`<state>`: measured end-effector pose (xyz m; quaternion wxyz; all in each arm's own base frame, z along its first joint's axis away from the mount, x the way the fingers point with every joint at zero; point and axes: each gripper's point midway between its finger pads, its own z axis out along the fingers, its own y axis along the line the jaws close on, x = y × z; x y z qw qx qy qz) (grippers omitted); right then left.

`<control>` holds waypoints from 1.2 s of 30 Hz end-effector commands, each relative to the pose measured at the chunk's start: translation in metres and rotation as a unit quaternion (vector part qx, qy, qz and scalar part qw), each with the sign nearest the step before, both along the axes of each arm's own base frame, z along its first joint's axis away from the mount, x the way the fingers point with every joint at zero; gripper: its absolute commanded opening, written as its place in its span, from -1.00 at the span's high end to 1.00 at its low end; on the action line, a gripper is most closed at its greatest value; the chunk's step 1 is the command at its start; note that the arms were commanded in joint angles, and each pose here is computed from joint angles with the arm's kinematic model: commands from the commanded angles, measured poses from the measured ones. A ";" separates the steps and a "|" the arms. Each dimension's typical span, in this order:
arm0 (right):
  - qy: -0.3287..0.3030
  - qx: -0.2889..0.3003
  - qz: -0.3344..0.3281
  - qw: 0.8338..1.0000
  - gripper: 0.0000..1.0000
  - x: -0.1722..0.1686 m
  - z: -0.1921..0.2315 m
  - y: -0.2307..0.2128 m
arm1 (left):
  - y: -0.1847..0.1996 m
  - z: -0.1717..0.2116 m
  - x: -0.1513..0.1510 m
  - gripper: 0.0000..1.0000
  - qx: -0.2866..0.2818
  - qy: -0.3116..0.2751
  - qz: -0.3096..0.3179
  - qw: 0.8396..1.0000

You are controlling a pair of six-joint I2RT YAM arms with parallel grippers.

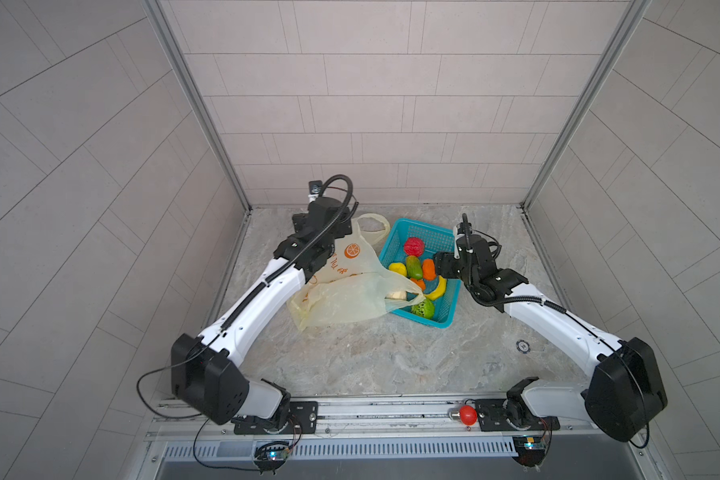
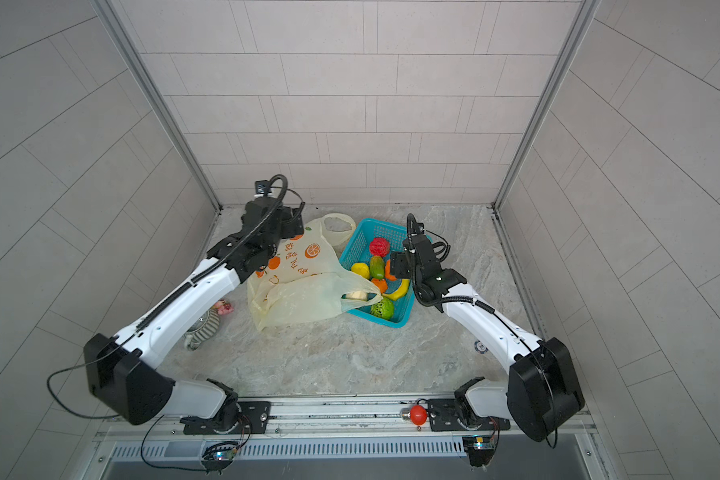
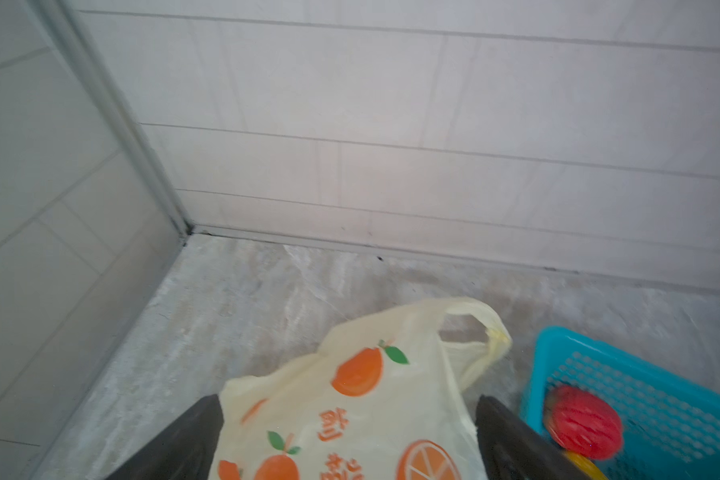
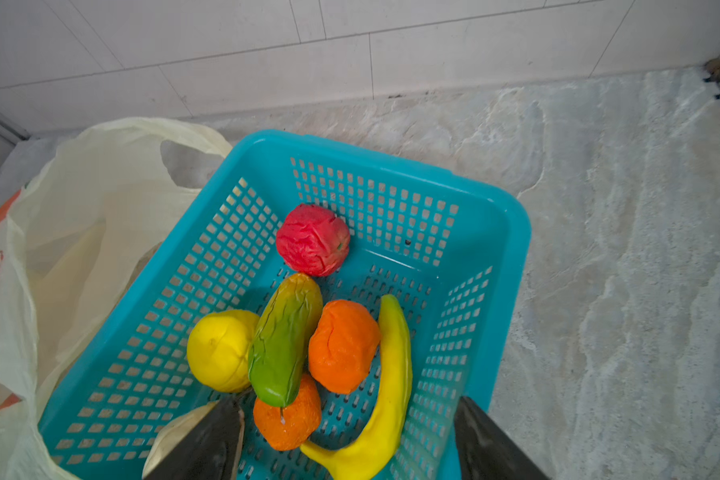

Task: Place the fruits into the plastic bag
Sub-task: 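Lift the bag handle open with the left gripper while the right moves over the basket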

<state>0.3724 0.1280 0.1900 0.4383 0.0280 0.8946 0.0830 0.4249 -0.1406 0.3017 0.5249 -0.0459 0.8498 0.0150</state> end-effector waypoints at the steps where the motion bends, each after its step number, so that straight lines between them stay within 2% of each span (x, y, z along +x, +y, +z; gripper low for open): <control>1: 0.028 0.000 -0.008 1.000 -0.57 -0.009 -0.010 -0.004 | -0.037 -0.067 -0.015 -1.00 0.041 0.140 -0.023 0.989; 4: 0.027 -0.001 -0.003 1.000 -0.58 -0.010 -0.011 -0.003 | -0.059 -0.087 -0.006 -1.00 0.055 0.193 -0.025 0.979; 8: 0.030 -0.002 0.006 1.000 -0.58 -0.013 -0.014 -0.002 | -0.059 -0.110 -0.001 -1.00 0.100 0.248 -0.012 0.963; 12: 0.033 0.001 0.014 0.999 -0.58 -0.015 -0.018 0.000 | -0.050 -0.119 0.002 -0.94 0.141 0.265 0.008 0.954; 16: 0.032 0.000 0.022 0.999 -0.58 -0.014 -0.018 0.003 | -0.051 -0.129 0.005 -0.78 0.159 0.274 0.000 0.948; 21: 0.034 0.007 0.029 0.999 -0.58 -0.013 -0.019 0.007 | -0.054 -0.145 0.004 -0.39 0.166 0.297 -0.016 0.940; 22: 0.035 0.008 0.030 0.999 -0.58 -0.013 -0.019 0.007 | -0.056 -0.148 0.004 -0.25 0.164 0.303 -0.021 0.939; 26: 0.031 0.009 0.031 0.999 -0.58 -0.014 -0.013 0.007 | -0.058 -0.150 0.002 0.62 0.145 0.319 -0.030 0.936; 29: 0.027 0.010 0.034 0.999 -0.58 -0.015 -0.007 0.008 | -0.056 -0.148 -0.001 1.00 0.130 0.332 -0.038 0.933; 33: 0.023 0.015 0.039 0.999 -0.59 -0.016 0.003 0.009 | -0.060 -0.133 -0.011 1.00 0.071 0.338 -0.087 0.934; 36: 0.019 0.016 0.045 0.999 -0.58 -0.017 0.009 0.010 | -0.062 -0.105 -0.021 1.00 0.012 0.306 -0.140 0.942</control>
